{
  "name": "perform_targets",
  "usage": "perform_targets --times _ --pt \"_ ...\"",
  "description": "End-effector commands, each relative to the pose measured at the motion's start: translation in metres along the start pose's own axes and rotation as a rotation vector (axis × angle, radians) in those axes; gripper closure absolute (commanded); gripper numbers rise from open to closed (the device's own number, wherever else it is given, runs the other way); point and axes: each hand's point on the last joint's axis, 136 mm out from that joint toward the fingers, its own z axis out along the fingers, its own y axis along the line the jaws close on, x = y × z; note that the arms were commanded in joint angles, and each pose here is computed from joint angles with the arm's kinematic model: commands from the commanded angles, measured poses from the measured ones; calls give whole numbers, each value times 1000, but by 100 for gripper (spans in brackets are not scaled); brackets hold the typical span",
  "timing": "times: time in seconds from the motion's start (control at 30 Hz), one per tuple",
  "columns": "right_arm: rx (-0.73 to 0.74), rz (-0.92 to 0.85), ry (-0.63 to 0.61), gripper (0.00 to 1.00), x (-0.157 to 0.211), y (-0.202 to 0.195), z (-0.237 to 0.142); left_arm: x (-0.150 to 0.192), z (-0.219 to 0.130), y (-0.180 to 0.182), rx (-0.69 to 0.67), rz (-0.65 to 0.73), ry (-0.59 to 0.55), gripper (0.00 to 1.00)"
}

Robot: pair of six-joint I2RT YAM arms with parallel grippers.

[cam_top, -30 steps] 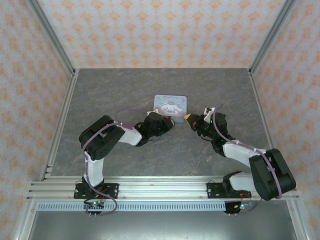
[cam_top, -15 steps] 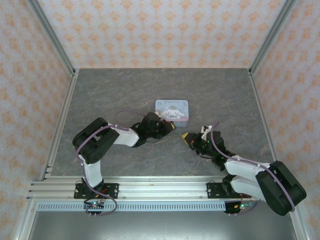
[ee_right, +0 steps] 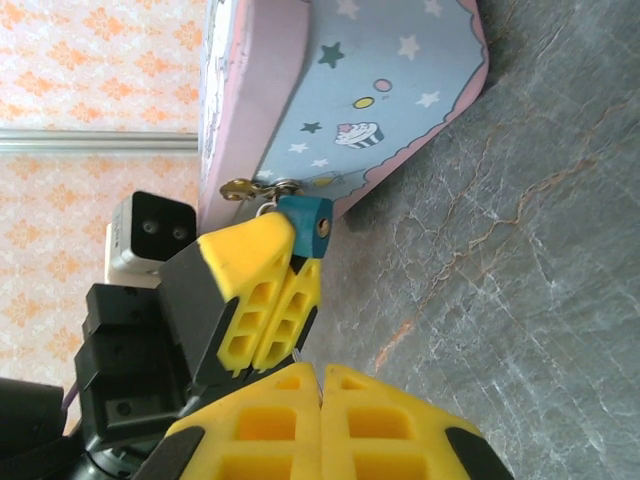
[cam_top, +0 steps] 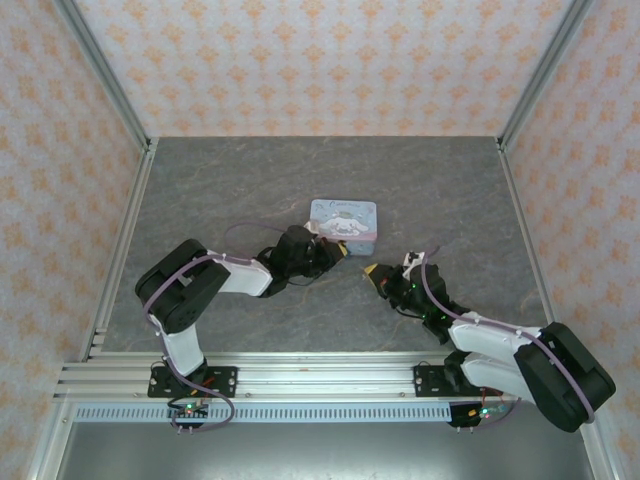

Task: Unlock a padlock with a key

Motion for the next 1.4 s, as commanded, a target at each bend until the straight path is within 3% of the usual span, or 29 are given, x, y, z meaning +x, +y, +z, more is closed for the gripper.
perform_targets --times 0.0,0.9,1.37 --pt "-33 4 -36 100 -5 4 1 -5 -9 -19 56 22 -8 100" --pt "-61 79 -14 100 -7 9 32 -6 -21 -56 181 6 3 100" --pt "-105 113 -64 100 -17 23 28 -9 -22 -62 211 -40 2 100"
